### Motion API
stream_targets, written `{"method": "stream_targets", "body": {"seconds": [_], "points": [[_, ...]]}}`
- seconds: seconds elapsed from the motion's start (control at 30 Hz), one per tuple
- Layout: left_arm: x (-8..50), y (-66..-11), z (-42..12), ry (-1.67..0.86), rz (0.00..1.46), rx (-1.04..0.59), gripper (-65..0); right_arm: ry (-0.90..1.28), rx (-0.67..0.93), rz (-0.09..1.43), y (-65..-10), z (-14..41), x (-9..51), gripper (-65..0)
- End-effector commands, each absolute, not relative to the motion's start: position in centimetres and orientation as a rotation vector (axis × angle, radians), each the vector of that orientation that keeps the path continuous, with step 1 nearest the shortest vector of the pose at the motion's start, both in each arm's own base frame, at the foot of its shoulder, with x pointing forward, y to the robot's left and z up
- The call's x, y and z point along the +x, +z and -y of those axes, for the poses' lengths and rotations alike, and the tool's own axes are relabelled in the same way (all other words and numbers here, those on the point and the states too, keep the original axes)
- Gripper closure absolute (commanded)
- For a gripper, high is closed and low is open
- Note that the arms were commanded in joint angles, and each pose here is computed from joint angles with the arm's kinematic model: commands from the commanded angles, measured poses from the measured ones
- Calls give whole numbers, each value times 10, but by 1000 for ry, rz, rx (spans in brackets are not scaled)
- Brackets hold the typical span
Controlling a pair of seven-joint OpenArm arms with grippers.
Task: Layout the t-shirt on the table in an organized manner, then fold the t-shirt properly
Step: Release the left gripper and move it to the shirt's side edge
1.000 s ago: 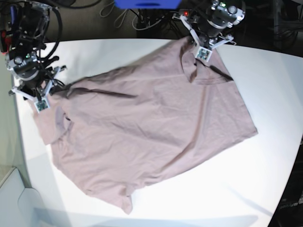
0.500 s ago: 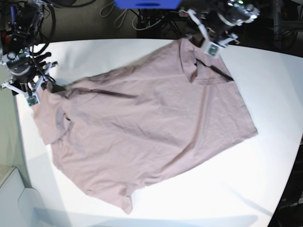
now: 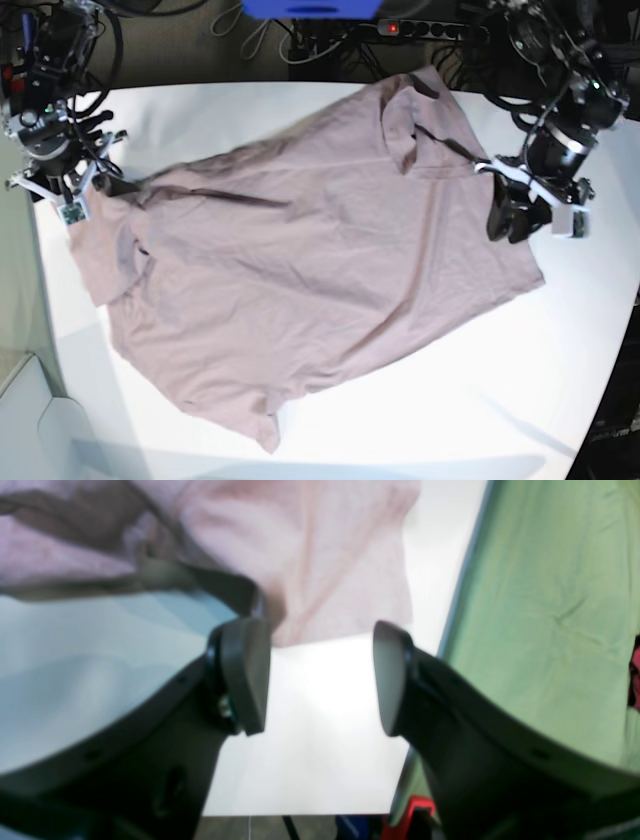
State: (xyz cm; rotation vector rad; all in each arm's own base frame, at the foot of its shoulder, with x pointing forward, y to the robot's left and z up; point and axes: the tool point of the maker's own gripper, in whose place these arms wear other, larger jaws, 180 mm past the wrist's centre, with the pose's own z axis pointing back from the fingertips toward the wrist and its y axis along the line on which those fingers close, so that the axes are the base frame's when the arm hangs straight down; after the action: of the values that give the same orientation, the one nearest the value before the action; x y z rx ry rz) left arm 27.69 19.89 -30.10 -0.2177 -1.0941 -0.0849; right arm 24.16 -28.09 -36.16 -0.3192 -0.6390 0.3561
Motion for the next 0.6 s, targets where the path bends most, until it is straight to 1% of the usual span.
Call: {"method": "stream_targets", "body": {"seconds": [0.0, 0.1, 0.17, 0.2, 0.27, 0.37, 0.4, 0.47, 0.53, 0.57], "points": [[287, -301, -207, -97, 1094, -185, -173, 362, -337, 683, -349, 283, 250, -331], [302, -343, -219, -150, 941, -96, -171, 361, -337, 684, -349, 283, 251, -331], [305, -360, -228, -165, 871, -38, -147, 361, -338, 685, -349, 283, 251, -331], [308, -366, -232, -170, 845, -14, -108, 361, -338, 685, -349, 283, 251, -331], [318, -371, -234, -171, 824, 3, 0, 361, -338, 685, -349, 283, 251, -331], [331, -388, -232, -169, 761, 9, -14, 359, -340, 698, -345, 283, 256, -331], [332, -398, -232, -176, 728, 14, -3, 359, -341, 697, -345, 283, 255, -331], [335, -422, -226, -216, 641, 11, -1, 359, -341, 692, -346, 284, 254, -331], [343, -435, -221, -228, 624, -8, -2, 359, -341, 695, -345, 284, 255, -331], [349, -438, -219, -229, 642, -21, -2, 360, -340, 694, -346, 283, 254, -331]]}}
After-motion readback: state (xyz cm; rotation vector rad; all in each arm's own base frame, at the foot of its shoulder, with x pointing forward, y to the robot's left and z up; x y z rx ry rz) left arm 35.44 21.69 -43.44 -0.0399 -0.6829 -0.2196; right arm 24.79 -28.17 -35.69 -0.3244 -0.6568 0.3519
